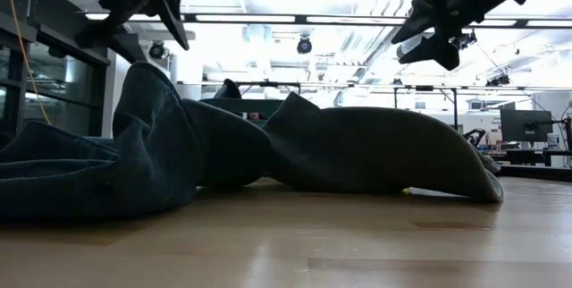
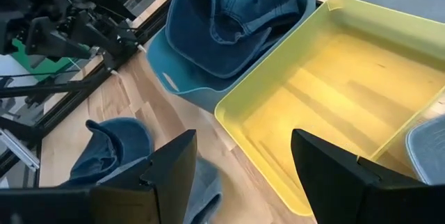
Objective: Pick & Place hat
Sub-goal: Put the black cap into the blue bin
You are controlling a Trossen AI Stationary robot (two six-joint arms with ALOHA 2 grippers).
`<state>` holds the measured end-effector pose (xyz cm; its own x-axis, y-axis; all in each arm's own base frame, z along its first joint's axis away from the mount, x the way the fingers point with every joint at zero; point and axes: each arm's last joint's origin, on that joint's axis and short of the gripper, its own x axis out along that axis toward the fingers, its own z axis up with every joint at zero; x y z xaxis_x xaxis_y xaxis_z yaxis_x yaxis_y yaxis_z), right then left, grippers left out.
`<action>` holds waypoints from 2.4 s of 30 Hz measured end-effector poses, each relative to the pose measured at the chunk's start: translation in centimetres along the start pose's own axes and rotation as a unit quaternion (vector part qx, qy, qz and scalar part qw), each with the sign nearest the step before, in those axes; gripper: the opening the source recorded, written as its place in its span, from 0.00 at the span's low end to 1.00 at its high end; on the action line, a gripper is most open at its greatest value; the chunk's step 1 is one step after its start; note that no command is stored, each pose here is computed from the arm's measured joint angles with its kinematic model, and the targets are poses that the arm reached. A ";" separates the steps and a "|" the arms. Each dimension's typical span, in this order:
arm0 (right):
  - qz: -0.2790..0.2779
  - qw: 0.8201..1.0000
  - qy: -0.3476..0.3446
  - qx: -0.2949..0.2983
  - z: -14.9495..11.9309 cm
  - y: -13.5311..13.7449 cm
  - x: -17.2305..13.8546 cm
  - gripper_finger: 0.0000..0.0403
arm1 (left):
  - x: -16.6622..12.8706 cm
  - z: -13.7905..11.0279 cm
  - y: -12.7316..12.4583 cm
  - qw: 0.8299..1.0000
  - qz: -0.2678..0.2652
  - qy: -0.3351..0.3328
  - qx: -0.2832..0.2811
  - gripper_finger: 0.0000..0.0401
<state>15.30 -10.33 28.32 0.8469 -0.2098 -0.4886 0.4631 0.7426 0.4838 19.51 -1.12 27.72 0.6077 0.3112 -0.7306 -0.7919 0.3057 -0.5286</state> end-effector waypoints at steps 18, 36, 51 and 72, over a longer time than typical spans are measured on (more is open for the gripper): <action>0.018 0.999 0.026 -0.036 -0.6 0.8 0.3 0.57 | -0.3 -2.7 -0.5 0.998 -0.006 0.065 -0.001 0.70; 0.082 0.986 0.071 -0.126 -2.6 4.2 1.0 0.57 | 0.3 -5.6 -0.6 0.991 0.028 0.124 0.049 0.70; 0.087 0.975 0.025 -0.201 -5.8 10.6 2.7 0.57 | -2.7 -9.9 0.9 0.978 0.045 0.162 0.125 0.70; 0.150 0.896 0.022 -0.418 -14.7 16.9 11.0 0.57 | -6.0 -14.2 3.4 0.987 -0.008 0.121 0.104 0.70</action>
<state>28.58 9.30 20.42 0.8813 0.0902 -0.4639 -0.1560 0.9821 -0.1053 12.36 -14.74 24.11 0.5683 0.0881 -0.8181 -0.7379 0.4944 -0.4594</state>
